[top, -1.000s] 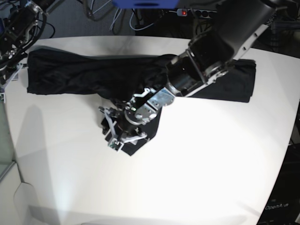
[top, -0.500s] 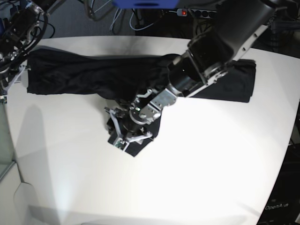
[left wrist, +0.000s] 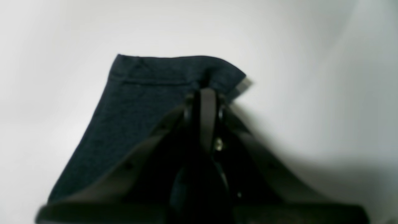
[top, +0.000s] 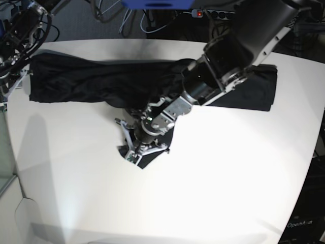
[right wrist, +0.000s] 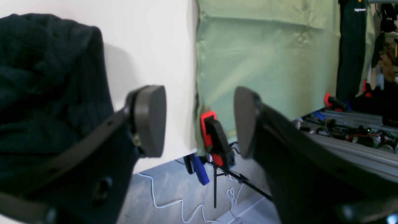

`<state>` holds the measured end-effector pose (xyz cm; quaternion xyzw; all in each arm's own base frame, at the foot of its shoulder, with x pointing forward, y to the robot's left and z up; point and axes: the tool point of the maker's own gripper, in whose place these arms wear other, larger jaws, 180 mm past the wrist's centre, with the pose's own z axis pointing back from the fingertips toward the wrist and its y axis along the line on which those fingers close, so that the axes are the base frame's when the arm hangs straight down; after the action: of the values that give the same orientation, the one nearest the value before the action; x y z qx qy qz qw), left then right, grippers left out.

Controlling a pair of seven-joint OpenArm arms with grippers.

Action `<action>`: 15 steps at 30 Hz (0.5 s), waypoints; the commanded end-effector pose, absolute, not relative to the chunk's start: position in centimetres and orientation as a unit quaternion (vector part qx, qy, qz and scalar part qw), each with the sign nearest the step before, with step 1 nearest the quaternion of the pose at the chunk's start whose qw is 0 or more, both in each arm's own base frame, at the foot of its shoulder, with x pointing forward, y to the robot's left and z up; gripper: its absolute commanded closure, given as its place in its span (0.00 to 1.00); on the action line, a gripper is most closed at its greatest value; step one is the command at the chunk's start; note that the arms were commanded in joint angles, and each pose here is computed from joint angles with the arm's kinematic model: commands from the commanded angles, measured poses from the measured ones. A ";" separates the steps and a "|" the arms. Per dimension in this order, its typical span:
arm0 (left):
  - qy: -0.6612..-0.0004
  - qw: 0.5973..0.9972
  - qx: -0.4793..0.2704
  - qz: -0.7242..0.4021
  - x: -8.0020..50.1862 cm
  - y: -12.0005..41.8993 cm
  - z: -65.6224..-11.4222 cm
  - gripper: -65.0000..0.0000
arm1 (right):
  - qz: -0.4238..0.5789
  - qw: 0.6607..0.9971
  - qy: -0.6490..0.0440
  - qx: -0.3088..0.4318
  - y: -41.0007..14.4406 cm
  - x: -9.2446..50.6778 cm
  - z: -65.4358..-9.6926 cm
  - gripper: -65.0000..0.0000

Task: Fold the T-shirt properly
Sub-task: 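Grasp the sleeve cuff with the left gripper and drag it onto the band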

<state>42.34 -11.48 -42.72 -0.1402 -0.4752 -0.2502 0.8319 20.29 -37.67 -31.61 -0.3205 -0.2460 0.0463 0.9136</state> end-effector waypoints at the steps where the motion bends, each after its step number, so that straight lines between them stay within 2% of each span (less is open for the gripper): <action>1: -0.492 0.818 -0.159 -0.252 43.0 -13.2 -40.6 1.00 | 0.044 0.904 -0.261 -0.335 -38.2 20.8 -30.3 0.49; 8: -0.524 0.782 -0.225 -0.253 41.7 -17.5 -36.1 1.00 | 0.045 0.904 -0.262 -0.334 -38.2 20.9 -30.3 0.49; 10: -0.520 0.785 -0.239 -0.236 41.4 -17.8 -35.6 1.00 | 0.045 0.904 -0.262 -0.334 -38.2 20.9 -30.3 0.49; 15: -0.520 0.795 -0.252 -0.183 42.4 -14.5 -34.1 1.00 | 0.045 0.904 -0.263 -0.334 -38.2 20.9 -30.3 0.49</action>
<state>41.19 -13.60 -36.67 -0.2417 -0.4913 -0.1818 0.8168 20.45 -37.67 -31.51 -0.3205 -0.2486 0.0455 0.9129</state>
